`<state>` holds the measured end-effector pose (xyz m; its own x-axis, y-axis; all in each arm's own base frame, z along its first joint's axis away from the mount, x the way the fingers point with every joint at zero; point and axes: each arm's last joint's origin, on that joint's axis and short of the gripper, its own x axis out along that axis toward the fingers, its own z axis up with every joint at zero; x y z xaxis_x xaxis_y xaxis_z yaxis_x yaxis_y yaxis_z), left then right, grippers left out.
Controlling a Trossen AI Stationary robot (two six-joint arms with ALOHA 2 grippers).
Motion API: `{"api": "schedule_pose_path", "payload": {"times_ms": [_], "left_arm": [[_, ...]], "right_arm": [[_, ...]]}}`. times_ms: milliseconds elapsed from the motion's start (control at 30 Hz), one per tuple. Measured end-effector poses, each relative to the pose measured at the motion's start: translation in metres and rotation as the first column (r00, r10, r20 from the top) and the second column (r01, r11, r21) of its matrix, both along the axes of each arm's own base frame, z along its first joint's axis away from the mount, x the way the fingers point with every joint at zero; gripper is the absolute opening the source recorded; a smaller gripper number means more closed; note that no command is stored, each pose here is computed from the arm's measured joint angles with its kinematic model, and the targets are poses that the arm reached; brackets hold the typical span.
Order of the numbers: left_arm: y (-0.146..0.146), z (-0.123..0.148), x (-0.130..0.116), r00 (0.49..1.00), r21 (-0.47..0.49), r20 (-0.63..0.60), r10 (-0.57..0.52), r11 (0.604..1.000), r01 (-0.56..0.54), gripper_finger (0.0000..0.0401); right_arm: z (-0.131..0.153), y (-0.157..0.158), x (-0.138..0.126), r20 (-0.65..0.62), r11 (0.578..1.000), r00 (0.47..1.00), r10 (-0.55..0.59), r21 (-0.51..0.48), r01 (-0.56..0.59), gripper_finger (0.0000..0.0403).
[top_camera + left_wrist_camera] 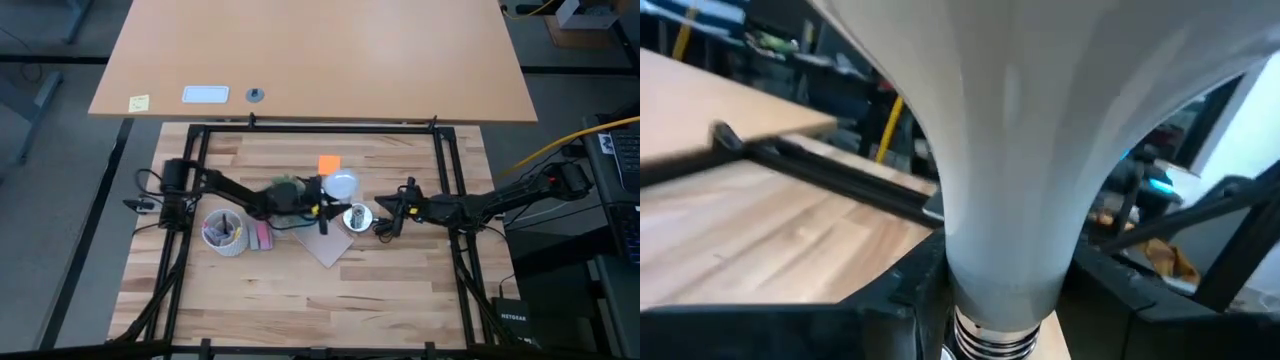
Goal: Screw lightbulb
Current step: Insert the lightbulb into the silver lamp socket
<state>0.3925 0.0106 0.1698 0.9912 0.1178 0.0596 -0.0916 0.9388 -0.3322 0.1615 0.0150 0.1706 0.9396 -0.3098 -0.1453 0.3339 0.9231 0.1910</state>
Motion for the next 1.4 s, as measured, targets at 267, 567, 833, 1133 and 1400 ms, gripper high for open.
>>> {"api": "schedule_pose_path", "payload": {"times_ms": [267,567,833,1133,1400], "left_arm": [[0.002,-0.014,0.019,0.998,0.056,-0.035,-0.050,0.997,0.052,0.0138],[-0.001,-0.020,0.019,0.993,0.142,-0.110,-0.051,0.988,0.066,0.0138],[-0.026,-0.019,0.019,0.989,0.006,-0.084,-0.125,0.992,0.126,0.0138],[-0.039,-0.020,0.018,0.983,-0.038,-0.094,-0.155,0.988,0.152,0.0138],[-0.028,-0.030,0.018,0.978,0.046,-0.190,-0.091,0.994,0.102,0.0138]], "right_arm": [[0.013,-0.002,0.000,0.103,0.992,0.991,-0.081,-0.089,0.090,0.0005],[0.020,-0.003,0.000,0.161,0.989,0.983,-0.089,-0.099,0.106,0.0005],[0.019,-0.003,0.000,0.158,0.989,0.984,-0.088,-0.100,0.105,0.0005],[0.019,-0.002,0.000,0.159,0.991,0.984,-0.078,-0.095,0.093,0.0005],[0.019,-0.002,0.000,0.159,0.992,0.985,-0.071,-0.095,0.087,0.0005]]}}
